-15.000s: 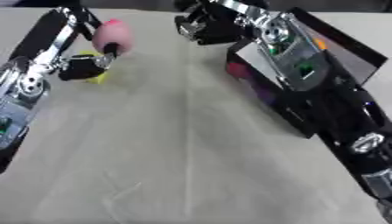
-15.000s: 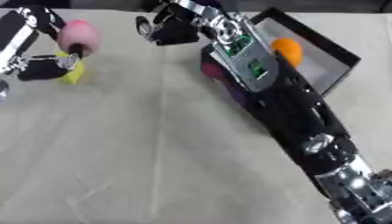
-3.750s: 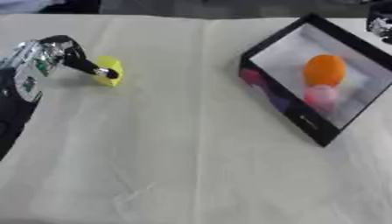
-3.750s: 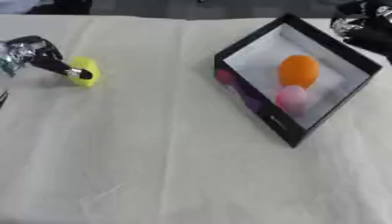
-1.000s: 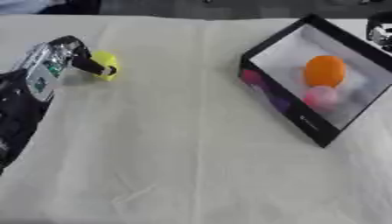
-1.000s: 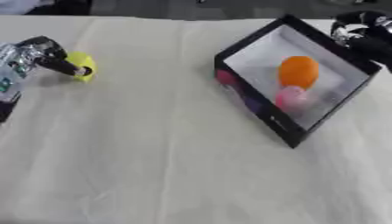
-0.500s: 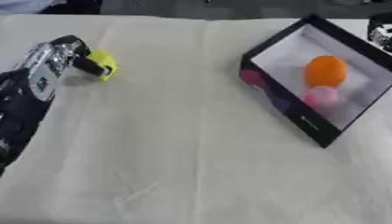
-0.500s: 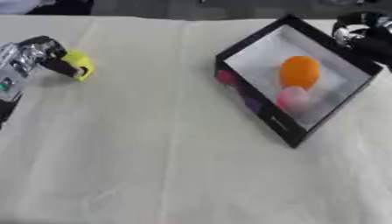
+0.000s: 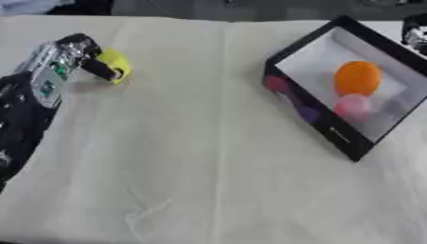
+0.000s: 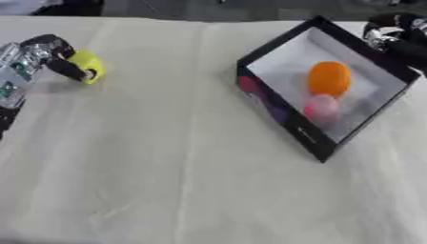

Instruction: Pick up the objects with one hand, pass them to the other hand, and then place them into the box on the other side of the table.

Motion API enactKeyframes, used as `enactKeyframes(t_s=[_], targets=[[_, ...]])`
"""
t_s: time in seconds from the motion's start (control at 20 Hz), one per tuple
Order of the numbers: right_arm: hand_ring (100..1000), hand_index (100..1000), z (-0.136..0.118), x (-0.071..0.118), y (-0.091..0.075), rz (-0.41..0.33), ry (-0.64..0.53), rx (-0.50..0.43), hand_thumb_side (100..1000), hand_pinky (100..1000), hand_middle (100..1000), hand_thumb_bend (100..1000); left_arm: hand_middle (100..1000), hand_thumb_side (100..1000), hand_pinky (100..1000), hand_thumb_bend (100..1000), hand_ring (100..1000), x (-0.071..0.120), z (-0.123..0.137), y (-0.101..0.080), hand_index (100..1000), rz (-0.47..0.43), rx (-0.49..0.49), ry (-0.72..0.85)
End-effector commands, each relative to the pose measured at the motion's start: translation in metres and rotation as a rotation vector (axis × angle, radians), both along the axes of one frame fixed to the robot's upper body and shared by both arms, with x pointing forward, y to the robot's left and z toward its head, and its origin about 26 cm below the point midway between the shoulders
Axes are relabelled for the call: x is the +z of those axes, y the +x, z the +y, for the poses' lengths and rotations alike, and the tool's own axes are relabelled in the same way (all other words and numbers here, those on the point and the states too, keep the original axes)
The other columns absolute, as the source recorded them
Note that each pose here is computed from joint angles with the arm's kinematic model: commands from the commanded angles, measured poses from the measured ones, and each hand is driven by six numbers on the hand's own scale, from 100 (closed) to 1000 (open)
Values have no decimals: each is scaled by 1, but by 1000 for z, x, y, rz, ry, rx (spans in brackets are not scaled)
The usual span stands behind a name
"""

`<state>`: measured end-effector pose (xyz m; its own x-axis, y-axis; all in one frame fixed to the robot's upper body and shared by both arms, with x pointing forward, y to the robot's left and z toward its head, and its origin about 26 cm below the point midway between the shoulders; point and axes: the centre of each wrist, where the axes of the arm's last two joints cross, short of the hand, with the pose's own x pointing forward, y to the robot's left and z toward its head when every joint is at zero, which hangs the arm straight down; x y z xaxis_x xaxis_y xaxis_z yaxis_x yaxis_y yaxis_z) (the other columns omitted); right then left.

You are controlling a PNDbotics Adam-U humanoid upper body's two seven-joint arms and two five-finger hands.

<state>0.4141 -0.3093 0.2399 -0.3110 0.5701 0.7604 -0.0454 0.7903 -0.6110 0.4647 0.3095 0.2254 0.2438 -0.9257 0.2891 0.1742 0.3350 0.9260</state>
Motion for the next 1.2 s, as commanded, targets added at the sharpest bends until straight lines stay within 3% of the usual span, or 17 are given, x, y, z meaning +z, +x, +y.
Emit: enactKeyframes(t_s=[0.05, 0.7, 1.15, 1.2], targets=[[798, 844, -5, 17, -3, -45, 1, -7, 493, 881, 857, 100, 671, 302, 824, 267, 696, 29, 4, -11, 623, -99, -49, -10], [799, 845, 9, 41, -11, -121, 40, 40, 454, 881, 859, 100, 652, 298, 791, 241, 631, 45, -9, -42, 618, -250, -292, -112], [806, 848, 53, 68, -20, -202, 3, 205, 413, 886, 862, 100, 643, 288, 793, 248, 605, 39, -39, -57, 623, -425, -455, -94], [808, 849, 60, 70, -20, -207, -8, 226, 384, 887, 862, 100, 640, 272, 796, 304, 601, 36, -42, -58, 623, -438, -464, -93]])
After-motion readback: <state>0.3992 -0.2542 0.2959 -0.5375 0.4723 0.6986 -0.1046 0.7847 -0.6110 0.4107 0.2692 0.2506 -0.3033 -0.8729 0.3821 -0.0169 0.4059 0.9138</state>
